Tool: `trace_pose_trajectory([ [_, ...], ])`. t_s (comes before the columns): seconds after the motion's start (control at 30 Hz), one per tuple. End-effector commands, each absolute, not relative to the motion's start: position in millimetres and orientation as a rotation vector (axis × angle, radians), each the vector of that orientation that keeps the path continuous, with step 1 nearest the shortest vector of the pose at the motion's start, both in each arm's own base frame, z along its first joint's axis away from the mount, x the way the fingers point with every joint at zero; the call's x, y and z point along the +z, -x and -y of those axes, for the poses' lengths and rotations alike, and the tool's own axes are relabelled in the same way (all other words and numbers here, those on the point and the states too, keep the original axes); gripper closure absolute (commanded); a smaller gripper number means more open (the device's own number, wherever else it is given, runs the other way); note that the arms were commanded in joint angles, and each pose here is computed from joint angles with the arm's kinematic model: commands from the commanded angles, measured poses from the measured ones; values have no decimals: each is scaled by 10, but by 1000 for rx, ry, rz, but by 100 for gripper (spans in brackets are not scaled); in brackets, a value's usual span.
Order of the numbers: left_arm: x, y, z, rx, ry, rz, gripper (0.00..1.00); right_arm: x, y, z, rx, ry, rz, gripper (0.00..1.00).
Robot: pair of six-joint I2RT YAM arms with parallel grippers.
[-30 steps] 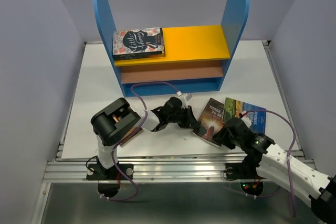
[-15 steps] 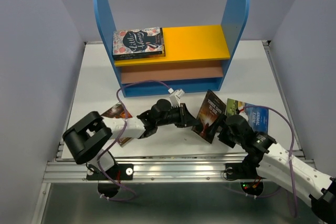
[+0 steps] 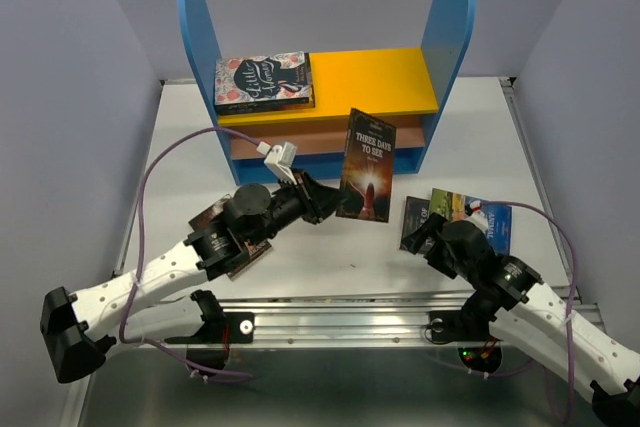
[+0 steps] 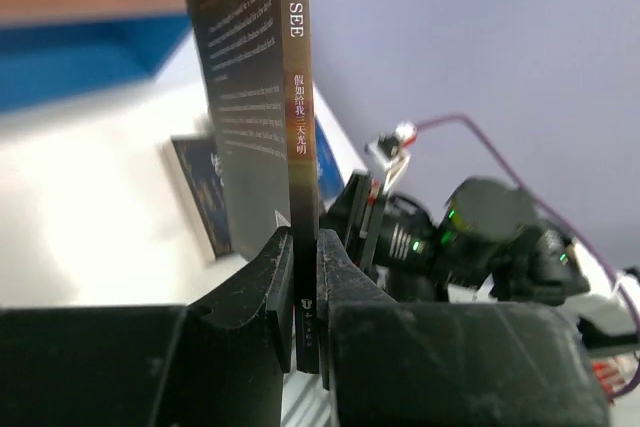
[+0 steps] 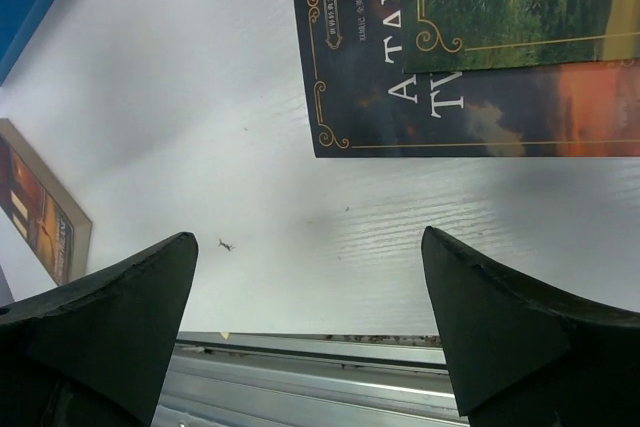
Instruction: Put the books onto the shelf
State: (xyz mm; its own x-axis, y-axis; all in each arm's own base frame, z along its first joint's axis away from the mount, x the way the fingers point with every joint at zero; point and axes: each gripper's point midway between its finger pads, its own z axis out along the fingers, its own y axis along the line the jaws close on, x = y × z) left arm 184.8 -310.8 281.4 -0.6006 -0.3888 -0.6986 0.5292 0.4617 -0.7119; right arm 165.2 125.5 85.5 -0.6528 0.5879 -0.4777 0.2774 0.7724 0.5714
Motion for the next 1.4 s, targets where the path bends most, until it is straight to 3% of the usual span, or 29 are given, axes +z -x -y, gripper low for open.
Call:
trace_pose_trajectory([
  [0.0, 3753, -1959, 2822, -1232, -53, -1547, 100, 1059, -1738, -1179, 573, -651, -2223, 0],
  [0.23, 4579, -2389, 2420, -1108, 302, -1352, 100, 1147, -1779, -1183, 540, -601, -2227, 0],
  [0.47, 4662, -2926, 2011, -872, 809, -1237, 100, 1244, -1807, -1215, 549, -586, -2222, 0],
  [0.83, 4516, -3238, 1786, -711, 1192, -1066, 100, 1302, -1807, -1223, 565, -576, -2212, 0],
  [1.0, 4153, -3528, 1755, -690, 1282, -1117, 100, 1321, -1801, -1225, 573, -574, -2209, 0],
  [1.37, 3877, -3671, 1844, -723, 1396, -1104, 100, 1376, -1817, -1202, 566, -575, -2191, 0],
])
